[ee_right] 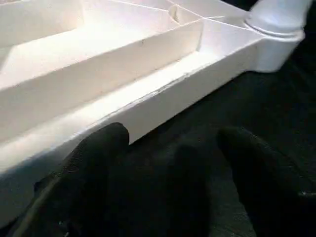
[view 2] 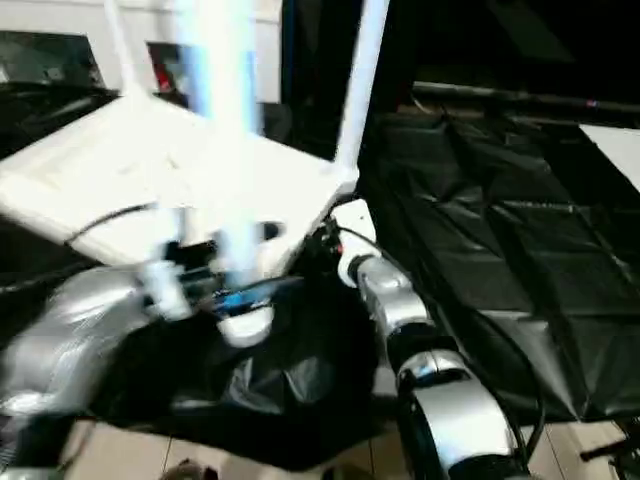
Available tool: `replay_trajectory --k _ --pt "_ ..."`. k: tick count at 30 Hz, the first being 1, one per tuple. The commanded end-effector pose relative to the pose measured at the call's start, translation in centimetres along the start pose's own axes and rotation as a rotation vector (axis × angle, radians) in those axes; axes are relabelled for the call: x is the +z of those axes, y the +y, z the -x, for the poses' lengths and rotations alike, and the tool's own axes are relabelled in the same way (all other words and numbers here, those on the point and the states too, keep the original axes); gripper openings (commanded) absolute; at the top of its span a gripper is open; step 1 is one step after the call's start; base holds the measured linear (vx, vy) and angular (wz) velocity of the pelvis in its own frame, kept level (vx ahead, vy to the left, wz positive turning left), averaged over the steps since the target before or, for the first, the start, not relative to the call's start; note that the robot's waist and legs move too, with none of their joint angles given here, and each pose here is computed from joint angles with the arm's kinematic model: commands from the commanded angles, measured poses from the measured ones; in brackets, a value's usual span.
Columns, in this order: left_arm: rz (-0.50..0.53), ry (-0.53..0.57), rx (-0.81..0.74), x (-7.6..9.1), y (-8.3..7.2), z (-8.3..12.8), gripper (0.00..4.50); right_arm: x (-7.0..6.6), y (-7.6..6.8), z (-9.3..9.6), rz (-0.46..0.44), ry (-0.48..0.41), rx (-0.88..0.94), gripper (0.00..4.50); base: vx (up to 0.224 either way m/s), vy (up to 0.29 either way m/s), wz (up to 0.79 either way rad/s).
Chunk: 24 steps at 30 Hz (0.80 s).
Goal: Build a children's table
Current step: Rotate table base
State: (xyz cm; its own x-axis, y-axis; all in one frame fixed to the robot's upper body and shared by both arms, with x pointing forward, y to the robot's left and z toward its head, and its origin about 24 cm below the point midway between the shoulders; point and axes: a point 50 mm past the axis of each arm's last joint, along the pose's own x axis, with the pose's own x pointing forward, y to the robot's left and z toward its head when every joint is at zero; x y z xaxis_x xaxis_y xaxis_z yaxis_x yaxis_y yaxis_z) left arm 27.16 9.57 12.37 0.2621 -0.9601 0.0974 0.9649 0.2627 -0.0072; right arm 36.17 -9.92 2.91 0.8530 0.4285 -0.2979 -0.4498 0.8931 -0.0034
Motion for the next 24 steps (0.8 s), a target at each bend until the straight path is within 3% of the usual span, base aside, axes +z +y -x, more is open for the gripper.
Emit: replay_trajectory --k 1,7,12,19,22,24 --pt "-0.013 0.011 -0.058 -0.2 -0.4 -1.9 4.45 0.8 0.9 -0.5 0.02 -0.022 0.039 3.64 0.0 0.0 0.0" --pt "-0.053 -0.007 -0.08 0.0 0.5 -5.9 4.45 0.6 1.0 -0.4 0.01 -0.027 0.048 3.64 0.0 0.0 0.0" --pt "-0.094 0.028 -0.018 -0.7 1.1 -7.3 4.45 0.2 0.9 -0.3 0.002 -0.021 0.043 3.64 0.0 0.0 0.0" --pt "-0.111 0.058 0.029 -1.6 1.7 -7.3 4.45 0.6 0.3 -0.2 -0.002 -0.043 0.037 3.64 0.0 0.0 0.0" --pt "-0.136 0.097 0.071 -2.1 2.5 -5.9 4.45 1.1 -1.0 0.2 0.015 -0.06 0.021 3.64 0.0 0.0 0.0" --pt "-0.164 0.207 0.043 -3.2 3.1 -3.7 4.45 1.3 -2.2 0.8 0.038 -0.062 0.051 3.64 0.0 0.0 0.0"
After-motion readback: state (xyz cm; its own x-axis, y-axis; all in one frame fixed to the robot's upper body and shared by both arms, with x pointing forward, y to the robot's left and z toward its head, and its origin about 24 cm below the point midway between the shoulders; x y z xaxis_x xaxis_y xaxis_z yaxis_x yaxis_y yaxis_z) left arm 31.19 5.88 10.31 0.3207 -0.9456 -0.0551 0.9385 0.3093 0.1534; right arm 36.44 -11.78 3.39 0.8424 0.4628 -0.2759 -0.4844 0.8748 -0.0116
